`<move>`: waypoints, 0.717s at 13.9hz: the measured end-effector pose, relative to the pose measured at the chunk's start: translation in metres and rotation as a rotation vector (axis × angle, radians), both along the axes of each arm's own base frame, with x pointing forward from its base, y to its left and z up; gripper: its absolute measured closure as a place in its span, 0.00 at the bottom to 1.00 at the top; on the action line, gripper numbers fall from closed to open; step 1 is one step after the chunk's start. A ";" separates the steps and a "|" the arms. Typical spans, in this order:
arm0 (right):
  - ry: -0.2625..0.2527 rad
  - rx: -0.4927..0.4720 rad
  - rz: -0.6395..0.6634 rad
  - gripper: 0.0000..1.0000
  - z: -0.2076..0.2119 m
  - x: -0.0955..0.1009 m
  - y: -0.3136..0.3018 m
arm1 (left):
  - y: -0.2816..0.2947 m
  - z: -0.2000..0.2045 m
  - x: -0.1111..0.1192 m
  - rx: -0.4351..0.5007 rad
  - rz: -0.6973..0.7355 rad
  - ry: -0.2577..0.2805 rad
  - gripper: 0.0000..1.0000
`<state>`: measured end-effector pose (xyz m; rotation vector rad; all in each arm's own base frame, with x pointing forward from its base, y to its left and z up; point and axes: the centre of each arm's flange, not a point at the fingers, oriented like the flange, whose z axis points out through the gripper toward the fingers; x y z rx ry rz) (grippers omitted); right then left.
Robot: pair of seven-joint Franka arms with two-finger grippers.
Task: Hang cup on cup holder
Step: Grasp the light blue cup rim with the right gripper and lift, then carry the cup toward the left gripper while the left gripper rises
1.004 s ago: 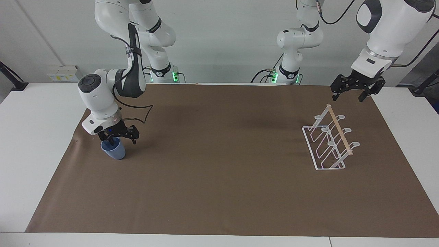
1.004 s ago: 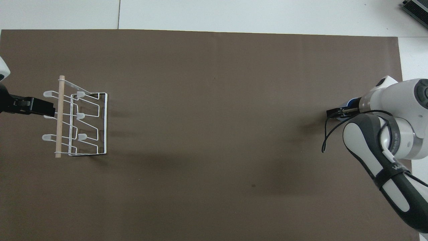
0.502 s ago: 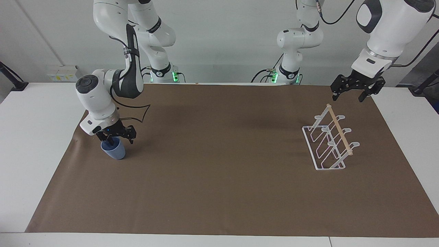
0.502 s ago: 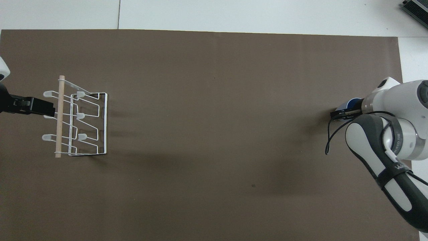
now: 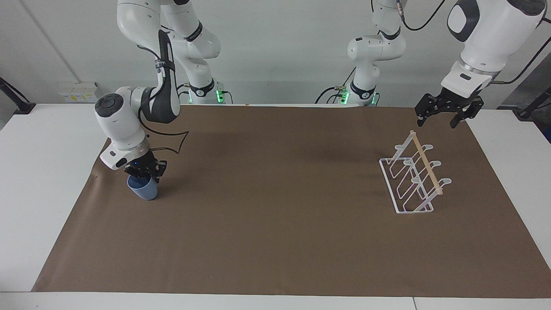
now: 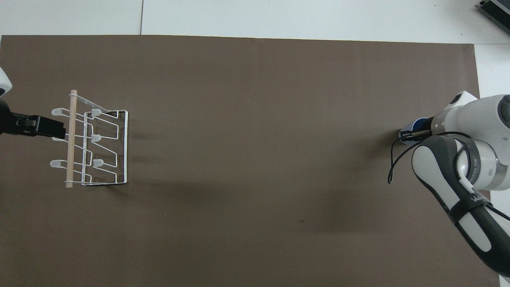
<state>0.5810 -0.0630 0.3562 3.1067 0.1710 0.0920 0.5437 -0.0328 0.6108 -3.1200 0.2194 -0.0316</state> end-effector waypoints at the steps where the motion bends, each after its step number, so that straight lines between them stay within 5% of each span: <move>1: -0.001 0.000 0.000 0.85 0.002 0.001 0.000 | 0.000 0.000 0.000 0.000 0.000 0.000 0.00; 3: 0.007 0.000 -0.001 0.96 0.006 0.002 0.000 | 0.000 0.000 0.000 0.000 0.000 -0.002 0.00; 10: 0.041 0.068 -0.031 0.96 0.059 0.014 0.005 | -0.006 0.005 -0.002 0.000 -0.012 -0.011 0.00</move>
